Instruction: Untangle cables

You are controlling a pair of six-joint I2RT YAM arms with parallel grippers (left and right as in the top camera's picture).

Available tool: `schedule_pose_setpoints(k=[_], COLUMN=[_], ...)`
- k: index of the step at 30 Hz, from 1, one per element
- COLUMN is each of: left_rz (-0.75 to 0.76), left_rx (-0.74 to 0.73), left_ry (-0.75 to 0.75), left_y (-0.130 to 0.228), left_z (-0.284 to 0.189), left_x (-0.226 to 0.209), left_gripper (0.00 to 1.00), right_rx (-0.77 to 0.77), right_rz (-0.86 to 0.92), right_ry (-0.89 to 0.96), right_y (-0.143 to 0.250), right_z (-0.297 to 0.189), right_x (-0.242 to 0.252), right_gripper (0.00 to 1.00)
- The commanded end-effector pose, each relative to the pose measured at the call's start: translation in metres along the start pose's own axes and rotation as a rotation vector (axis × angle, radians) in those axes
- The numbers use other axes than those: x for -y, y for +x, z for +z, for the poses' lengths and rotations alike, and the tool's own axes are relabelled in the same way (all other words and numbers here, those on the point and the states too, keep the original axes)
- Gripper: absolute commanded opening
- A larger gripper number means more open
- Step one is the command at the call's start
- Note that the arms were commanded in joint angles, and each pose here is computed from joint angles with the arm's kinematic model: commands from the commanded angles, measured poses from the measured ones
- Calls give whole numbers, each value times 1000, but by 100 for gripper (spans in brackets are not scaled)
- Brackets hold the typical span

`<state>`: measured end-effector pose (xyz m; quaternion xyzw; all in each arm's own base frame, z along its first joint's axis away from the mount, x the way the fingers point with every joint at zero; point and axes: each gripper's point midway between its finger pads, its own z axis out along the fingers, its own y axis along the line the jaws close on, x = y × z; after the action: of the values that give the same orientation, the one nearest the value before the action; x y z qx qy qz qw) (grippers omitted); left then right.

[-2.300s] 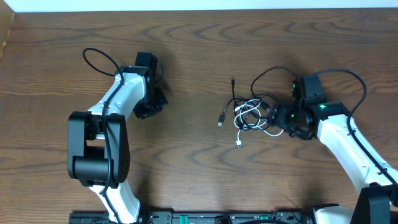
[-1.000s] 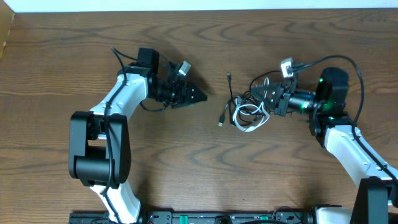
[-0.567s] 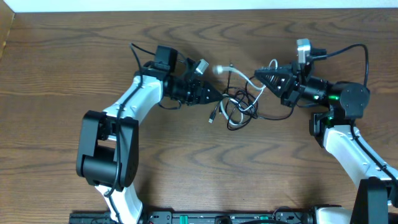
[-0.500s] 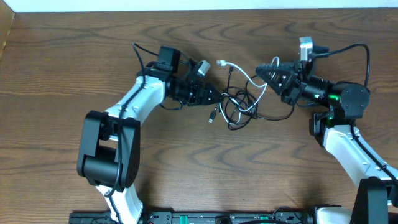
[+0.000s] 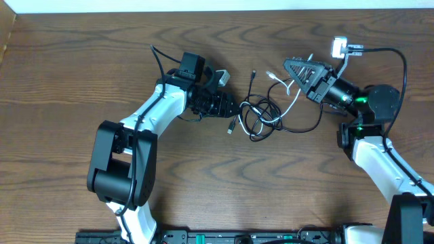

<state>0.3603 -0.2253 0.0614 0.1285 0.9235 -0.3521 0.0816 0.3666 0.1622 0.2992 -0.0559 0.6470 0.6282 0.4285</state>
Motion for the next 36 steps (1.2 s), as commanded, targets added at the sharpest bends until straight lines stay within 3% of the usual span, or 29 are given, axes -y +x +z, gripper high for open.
schedule_pose_setpoints(k=[1,11,36], left_rz=[-5,-5,-5], left_rx=[1,8,8], left_ry=[-21,-69,-69], left_y=[0,-1,-1], left_z=[0,-1,-1], left_x=[-3,-11,-11], left_gripper=[67,68,77], right_rx=[-13,-110,-101], right_rz=[-6,49,63], right_ry=[37,152,174], right_y=[4,33,33], right_z=[1,-4,-5], right_x=[9,45,49], right_gripper=[1,1,2])
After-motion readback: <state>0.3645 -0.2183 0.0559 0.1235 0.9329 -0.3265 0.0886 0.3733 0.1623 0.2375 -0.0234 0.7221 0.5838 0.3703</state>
